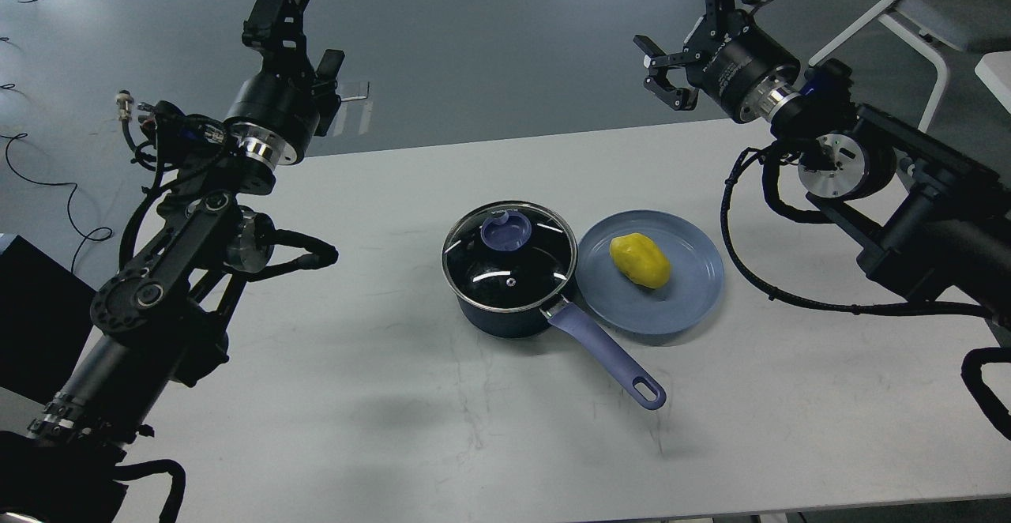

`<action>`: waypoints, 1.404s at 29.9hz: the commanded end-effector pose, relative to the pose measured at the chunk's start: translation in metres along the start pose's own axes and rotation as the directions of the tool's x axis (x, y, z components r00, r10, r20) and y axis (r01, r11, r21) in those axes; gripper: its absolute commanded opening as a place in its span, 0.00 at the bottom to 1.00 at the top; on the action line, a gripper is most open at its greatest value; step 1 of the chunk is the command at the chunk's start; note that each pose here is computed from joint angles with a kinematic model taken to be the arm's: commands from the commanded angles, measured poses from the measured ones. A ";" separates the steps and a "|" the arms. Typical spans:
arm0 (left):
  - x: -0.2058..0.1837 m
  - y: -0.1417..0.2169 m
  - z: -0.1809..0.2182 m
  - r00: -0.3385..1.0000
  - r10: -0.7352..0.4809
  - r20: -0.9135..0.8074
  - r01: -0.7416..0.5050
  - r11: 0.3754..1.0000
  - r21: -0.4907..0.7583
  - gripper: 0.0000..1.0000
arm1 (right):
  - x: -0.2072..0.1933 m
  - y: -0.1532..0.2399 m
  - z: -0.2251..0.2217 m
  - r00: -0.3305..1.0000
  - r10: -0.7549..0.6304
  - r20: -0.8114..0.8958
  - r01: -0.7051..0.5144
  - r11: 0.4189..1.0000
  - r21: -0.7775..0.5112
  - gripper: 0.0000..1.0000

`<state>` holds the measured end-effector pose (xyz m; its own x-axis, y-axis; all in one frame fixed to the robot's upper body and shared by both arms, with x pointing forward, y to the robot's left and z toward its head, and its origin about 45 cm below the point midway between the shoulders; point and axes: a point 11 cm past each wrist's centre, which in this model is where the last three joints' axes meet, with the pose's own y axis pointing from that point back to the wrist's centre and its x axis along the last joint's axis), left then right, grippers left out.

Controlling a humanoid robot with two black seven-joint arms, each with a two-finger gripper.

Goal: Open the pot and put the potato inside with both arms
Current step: 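Lower the left gripper onto the lid knob and grasp it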

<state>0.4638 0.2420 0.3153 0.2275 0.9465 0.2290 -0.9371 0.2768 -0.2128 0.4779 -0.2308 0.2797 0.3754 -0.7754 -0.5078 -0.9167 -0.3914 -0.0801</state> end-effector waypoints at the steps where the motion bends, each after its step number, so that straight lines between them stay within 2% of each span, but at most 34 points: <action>1: -0.008 0.007 0.023 0.960 -0.065 0.273 0.088 0.994 -0.072 0.98 | 0.008 0.003 -0.007 1.000 0.020 -0.005 -0.020 1.000 0.012 1.00; 3: -0.035 0.021 0.035 0.871 -0.178 0.457 0.253 0.962 -0.107 0.98 | 0.017 0.006 -0.009 0.999 0.044 -0.013 -0.044 0.999 0.011 1.00; 5: -0.053 0.037 0.039 0.786 -0.240 0.569 0.382 0.913 -0.143 0.98 | 0.024 0.011 -0.004 0.998 0.060 -0.011 -0.060 0.998 -0.003 1.00; 8: -0.077 0.053 0.023 0.669 -0.299 0.680 0.486 0.869 -0.096 0.98 | 0.031 0.018 0.006 0.997 0.079 -0.002 -0.079 0.997 -0.021 1.00; 11: -0.099 0.067 0.010 0.479 -0.257 0.840 0.578 0.812 -0.081 0.98 | 0.039 0.025 0.015 0.995 0.098 0.005 -0.098 0.995 -0.035 1.00; 14: -0.114 0.078 -0.001 0.311 -0.226 0.923 0.657 0.753 -0.037 0.98 | 0.047 0.030 0.014 0.993 0.120 0.003 -0.120 0.992 -0.032 1.00; 20: -0.123 0.077 -0.021 0.110 -0.190 0.976 0.711 0.701 0.056 0.98 | 0.063 0.037 0.006 0.987 0.160 -0.019 -0.160 0.987 -0.020 1.00; 23: -0.145 0.076 -0.034 0.058 -0.218 0.974 0.752 0.652 0.101 0.98 | 0.066 0.038 0.002 0.986 0.165 -0.025 -0.165 0.986 -0.015 1.00; 26: -0.158 0.077 -0.037 0.054 -0.225 0.973 0.769 0.630 0.103 0.98 | 0.069 0.040 -0.001 0.985 0.170 -0.033 -0.171 0.985 -0.013 1.00; 36: -0.168 0.067 -0.062 0.039 -0.273 0.961 0.749 0.645 0.153 0.98 | 0.077 0.046 -0.011 0.981 0.186 -0.053 -0.187 0.982 -0.003 1.00; 40: -0.176 0.075 -0.068 0.031 -0.291 0.956 0.775 0.611 0.162 0.98 | 0.080 0.048 -0.015 0.979 0.192 -0.062 -0.192 0.981 0.001 1.00; 42: -0.175 0.075 -0.071 0.029 -0.297 0.954 0.772 0.613 0.168 0.98 | 0.082 0.049 -0.018 0.978 0.196 -0.066 -0.196 0.981 0.003 1.00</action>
<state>0.3734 0.1079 0.1969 0.0221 -0.2073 0.9780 -0.4454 0.8738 0.1952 0.4660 -0.3180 0.2478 0.2010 -0.8639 -0.4618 -0.9716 -0.2360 0.0186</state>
